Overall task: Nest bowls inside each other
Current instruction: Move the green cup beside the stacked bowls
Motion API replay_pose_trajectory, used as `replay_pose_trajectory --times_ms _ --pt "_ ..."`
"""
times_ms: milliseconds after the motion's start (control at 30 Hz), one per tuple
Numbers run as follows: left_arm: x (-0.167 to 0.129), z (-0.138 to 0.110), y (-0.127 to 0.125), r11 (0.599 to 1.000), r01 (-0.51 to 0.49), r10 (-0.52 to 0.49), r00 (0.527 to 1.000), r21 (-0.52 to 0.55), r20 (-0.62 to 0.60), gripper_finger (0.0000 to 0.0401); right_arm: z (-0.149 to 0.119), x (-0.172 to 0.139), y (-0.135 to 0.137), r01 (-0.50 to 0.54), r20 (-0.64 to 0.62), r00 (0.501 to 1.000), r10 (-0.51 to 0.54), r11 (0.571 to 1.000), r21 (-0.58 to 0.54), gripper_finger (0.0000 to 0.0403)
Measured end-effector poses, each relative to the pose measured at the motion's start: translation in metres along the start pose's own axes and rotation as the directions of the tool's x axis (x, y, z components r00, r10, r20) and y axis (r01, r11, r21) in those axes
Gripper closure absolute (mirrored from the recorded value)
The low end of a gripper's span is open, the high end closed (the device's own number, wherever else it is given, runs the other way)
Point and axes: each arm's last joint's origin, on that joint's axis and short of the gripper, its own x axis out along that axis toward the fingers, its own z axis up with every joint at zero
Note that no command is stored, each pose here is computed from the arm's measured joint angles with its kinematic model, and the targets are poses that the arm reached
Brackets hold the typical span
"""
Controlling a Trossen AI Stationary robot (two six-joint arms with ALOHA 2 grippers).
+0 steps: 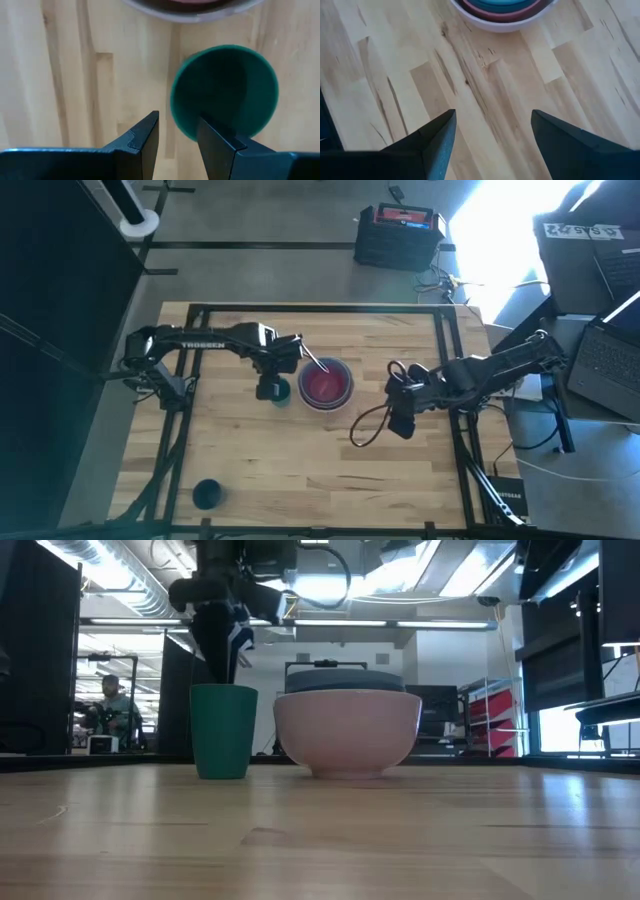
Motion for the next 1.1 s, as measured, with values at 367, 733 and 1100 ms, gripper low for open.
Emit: replay_pose_trajectory --times_ms 367,733,1100 --pt "0.02 -0.005 -0.006 0.999 0.021 -0.021 1.0 -0.027 -0.007 0.029 -0.001 0.0 0.001 0.01 0.008 1.0 -0.01 1.0 -0.013 0.0159" --pt "0.032 -0.004 -0.005 0.999 0.04 -0.039 0.999 -0.026 0.01 0.0392 -0.001 0.0 0.0 0.014 0.005 1.0 -0.014 1.0 -0.015 0.0159" --pt "0.033 -0.01 0.029 0.996 0.019 -0.017 1.0 -0.085 0.025 0.04 -0.001 0.0 0.001 0.014 0.005 1.0 -0.014 1.0 -0.015 0.0159"
